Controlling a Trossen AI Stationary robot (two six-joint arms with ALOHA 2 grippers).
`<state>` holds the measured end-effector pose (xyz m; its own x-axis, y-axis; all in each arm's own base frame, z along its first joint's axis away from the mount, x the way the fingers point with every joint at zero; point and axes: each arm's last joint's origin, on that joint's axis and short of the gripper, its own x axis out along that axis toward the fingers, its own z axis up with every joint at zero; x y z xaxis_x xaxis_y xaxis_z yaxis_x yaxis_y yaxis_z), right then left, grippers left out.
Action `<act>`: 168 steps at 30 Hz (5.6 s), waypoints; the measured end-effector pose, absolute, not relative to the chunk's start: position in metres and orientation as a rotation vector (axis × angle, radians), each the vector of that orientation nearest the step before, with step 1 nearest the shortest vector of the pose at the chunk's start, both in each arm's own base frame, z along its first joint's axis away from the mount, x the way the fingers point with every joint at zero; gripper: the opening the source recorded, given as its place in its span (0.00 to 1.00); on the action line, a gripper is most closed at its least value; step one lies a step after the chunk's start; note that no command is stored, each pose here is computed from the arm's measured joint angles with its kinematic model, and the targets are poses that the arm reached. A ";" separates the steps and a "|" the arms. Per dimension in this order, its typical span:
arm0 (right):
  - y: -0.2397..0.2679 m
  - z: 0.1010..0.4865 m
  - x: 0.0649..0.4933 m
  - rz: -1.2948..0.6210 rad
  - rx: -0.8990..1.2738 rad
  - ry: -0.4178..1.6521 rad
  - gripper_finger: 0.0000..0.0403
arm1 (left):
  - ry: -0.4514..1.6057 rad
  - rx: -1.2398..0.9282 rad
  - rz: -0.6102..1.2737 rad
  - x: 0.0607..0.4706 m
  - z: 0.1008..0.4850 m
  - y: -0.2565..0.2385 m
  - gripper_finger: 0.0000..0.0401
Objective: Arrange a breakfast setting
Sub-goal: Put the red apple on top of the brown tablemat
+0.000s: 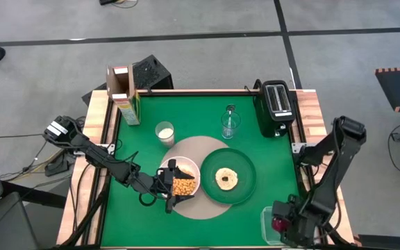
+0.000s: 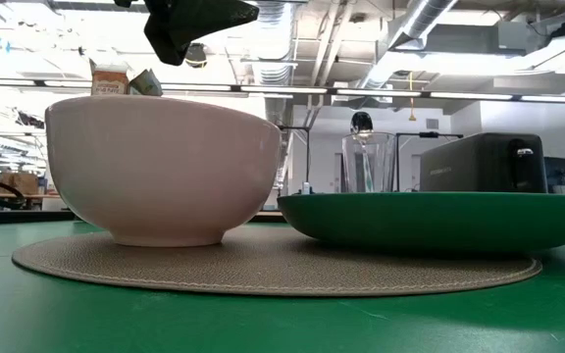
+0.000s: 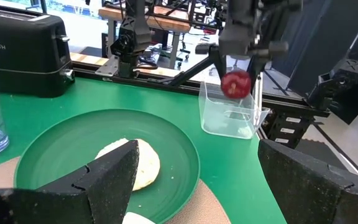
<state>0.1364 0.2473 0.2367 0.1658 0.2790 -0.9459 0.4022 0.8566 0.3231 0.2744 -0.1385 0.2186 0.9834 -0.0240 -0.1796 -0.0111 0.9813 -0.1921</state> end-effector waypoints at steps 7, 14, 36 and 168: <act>0.222 0.268 0.144 -0.045 0.577 1.191 0.76 | 0.205 -0.134 -0.006 0.274 0.216 -0.138 0.79; 0.201 0.274 0.169 -0.004 0.370 1.037 0.76 | 0.202 -0.123 0.017 0.278 0.216 -0.130 0.79; 0.125 0.286 0.269 0.057 0.034 0.531 0.76 | 0.124 -0.064 -0.055 0.289 0.225 -0.112 0.96; 0.141 0.234 0.206 0.009 -0.111 0.428 0.96 | 0.425 -0.308 0.863 0.374 0.185 -0.015 0.64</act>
<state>0.2064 0.1408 0.2341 0.9099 -0.0145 -0.4146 -0.0322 0.9939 -0.1054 0.3739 -0.0155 0.1846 0.5753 0.6636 -0.4782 -0.7836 0.6148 -0.0895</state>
